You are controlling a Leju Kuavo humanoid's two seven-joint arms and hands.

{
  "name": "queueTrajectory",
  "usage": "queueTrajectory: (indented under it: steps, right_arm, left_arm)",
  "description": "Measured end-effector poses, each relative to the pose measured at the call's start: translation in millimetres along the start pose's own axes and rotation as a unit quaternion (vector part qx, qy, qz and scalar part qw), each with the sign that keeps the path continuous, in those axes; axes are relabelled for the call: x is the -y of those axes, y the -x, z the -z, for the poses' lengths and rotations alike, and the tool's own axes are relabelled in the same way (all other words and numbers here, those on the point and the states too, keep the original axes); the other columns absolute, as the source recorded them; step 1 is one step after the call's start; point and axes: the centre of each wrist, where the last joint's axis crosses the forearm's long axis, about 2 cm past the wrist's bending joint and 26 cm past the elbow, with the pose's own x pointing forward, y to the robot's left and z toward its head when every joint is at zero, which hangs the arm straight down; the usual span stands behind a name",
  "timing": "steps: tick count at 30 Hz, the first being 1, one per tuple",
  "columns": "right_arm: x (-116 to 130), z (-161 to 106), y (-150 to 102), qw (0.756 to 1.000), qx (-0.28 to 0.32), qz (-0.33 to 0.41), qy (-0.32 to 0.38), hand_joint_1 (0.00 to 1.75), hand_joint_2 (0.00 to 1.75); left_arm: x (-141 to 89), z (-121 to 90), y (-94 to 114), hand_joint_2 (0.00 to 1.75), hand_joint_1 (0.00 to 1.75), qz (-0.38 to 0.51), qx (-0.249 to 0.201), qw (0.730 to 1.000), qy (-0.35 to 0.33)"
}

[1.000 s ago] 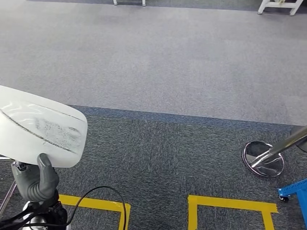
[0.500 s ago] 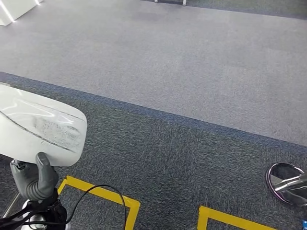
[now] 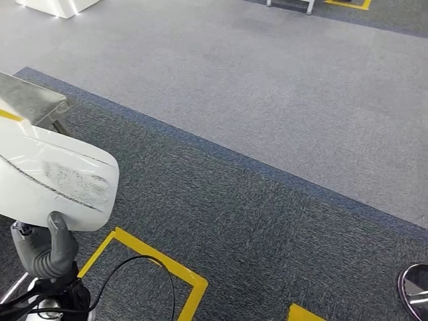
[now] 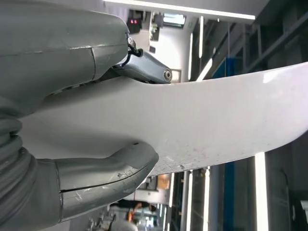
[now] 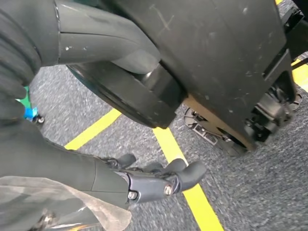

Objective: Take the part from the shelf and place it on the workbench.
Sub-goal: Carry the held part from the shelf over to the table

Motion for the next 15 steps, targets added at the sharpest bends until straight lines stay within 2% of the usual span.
queueTrajectory:
  steps: [15]
  right_arm:
    - [0.3, 0.0, -0.2, 1.000, 0.002, -0.007, 0.000, 0.00, 1.75]
  left_arm:
    - [-0.9, 0.8, 1.7, 1.75, 1.75, 0.009, -0.006, 1.000, 0.002]
